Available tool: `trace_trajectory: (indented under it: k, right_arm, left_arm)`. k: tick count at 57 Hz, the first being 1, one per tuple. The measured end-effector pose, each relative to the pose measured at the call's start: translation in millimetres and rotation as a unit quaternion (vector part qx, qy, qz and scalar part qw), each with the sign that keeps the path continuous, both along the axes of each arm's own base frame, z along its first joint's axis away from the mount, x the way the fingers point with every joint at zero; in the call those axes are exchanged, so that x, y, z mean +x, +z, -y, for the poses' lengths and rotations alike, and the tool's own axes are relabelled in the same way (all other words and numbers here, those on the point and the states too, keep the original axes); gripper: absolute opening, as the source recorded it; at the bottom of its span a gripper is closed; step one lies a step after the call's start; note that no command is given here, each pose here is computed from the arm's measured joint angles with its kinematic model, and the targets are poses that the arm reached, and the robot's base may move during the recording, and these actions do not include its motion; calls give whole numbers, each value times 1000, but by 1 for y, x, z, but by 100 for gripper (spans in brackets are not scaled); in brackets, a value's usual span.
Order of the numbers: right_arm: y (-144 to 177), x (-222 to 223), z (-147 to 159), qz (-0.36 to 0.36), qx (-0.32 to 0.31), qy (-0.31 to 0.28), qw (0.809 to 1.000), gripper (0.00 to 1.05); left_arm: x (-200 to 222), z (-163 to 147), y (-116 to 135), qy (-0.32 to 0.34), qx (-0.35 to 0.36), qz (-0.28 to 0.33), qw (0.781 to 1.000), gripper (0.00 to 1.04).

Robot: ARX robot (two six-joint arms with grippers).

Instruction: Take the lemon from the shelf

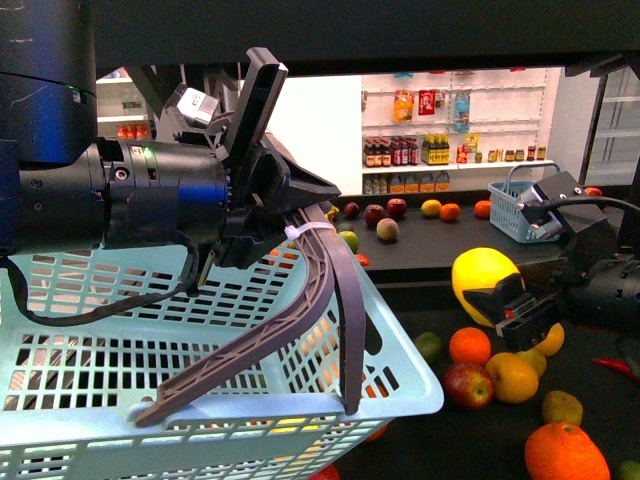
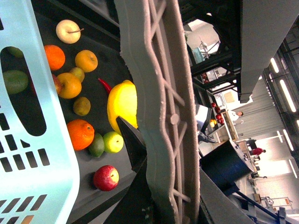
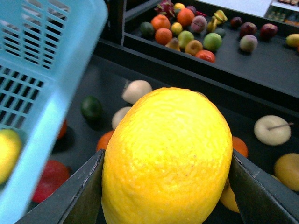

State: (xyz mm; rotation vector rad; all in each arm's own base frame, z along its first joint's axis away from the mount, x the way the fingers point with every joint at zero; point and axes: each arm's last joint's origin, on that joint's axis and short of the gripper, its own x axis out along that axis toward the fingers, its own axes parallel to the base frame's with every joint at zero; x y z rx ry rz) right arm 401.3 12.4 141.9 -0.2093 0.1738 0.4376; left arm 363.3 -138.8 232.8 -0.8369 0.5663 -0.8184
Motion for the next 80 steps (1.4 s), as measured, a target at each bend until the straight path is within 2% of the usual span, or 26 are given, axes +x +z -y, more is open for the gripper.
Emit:
trace_trajectory:
  k: [22, 46, 50, 53, 57, 68, 80]
  right_arm:
    - [9, -22, -66, -25, 37, 73, 996, 71]
    - [-4, -26, -86, -67, 44, 74, 994, 71]
    - [-4, -27, -87, -66, 47, 76, 994, 80]
    - [-3, -27, -87, -66, 50, 77, 994, 92]
    - [-3, -27, -86, -68, 57, 72, 993, 99]
    - [12, -26, -70, -50, 50, 36, 997, 97]
    - [58, -55, -23, 23, 41, -51, 998, 97]
  left_arm:
    - [0, 0, 0, -1, 0, 0, 1000, 11]
    - [0, 0, 0, 0, 0, 0, 1000, 11]
    - [0, 0, 0, 0, 0, 0, 1000, 11]
    - [0, 0, 0, 0, 0, 0, 1000, 11]
    - [0, 0, 0, 0, 0, -1, 1000, 11]
    - [0, 0, -1, 1, 1, -2, 1000, 11]
    - [0, 0, -1, 1, 0, -3, 1000, 11]
